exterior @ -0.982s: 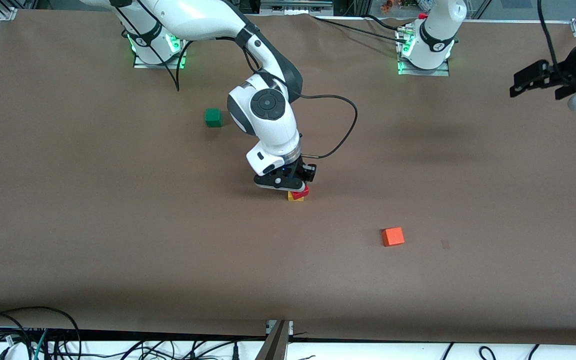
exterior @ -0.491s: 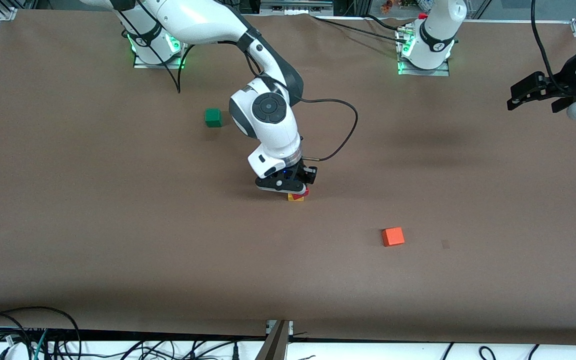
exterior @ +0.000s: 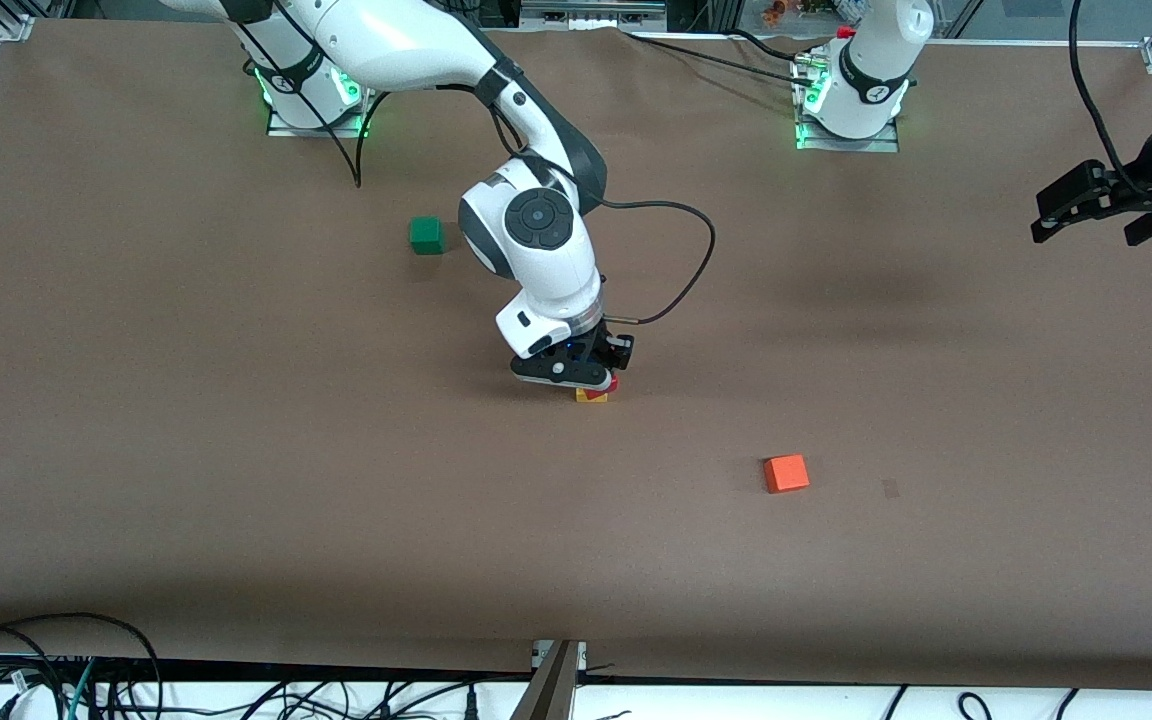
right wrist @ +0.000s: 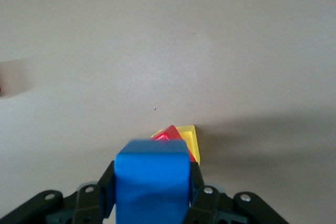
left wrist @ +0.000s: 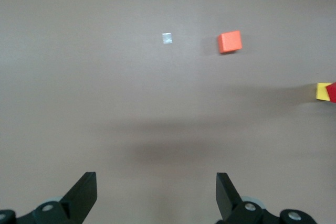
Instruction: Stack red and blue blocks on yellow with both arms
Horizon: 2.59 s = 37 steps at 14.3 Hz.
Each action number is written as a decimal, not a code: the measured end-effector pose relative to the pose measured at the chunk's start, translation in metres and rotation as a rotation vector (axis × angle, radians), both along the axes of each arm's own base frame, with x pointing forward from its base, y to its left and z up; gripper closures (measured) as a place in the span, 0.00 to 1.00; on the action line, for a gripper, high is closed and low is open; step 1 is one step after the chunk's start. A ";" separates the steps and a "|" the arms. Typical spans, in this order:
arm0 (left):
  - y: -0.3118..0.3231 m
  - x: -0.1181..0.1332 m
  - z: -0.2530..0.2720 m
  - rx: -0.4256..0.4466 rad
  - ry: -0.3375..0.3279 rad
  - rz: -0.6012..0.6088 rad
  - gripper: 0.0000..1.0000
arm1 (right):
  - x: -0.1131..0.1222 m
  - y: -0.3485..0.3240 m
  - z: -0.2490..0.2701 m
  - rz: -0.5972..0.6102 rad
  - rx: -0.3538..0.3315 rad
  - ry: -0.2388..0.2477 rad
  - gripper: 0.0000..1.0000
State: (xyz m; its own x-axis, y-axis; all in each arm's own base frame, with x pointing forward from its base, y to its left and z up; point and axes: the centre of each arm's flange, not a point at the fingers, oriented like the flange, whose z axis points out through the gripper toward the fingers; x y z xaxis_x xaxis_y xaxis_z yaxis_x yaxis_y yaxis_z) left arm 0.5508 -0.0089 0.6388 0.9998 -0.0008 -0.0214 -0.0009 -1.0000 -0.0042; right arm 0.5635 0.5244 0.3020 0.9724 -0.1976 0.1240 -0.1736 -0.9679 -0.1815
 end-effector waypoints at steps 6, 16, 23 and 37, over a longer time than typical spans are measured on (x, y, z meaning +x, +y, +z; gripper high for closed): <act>0.014 0.002 0.006 -0.135 -0.026 0.039 0.00 | 0.000 0.000 0.000 0.000 0.001 -0.001 0.18; 0.011 0.013 0.006 -0.132 -0.090 0.033 0.00 | 0.069 -0.116 0.158 -0.168 0.060 0.047 0.00; 0.005 0.015 0.004 -0.133 -0.086 0.019 0.00 | 0.084 -0.278 0.236 -0.137 0.001 0.144 0.00; -0.015 0.015 0.000 -0.134 -0.077 -0.015 0.00 | -0.010 -0.430 0.287 0.161 -0.147 0.184 0.00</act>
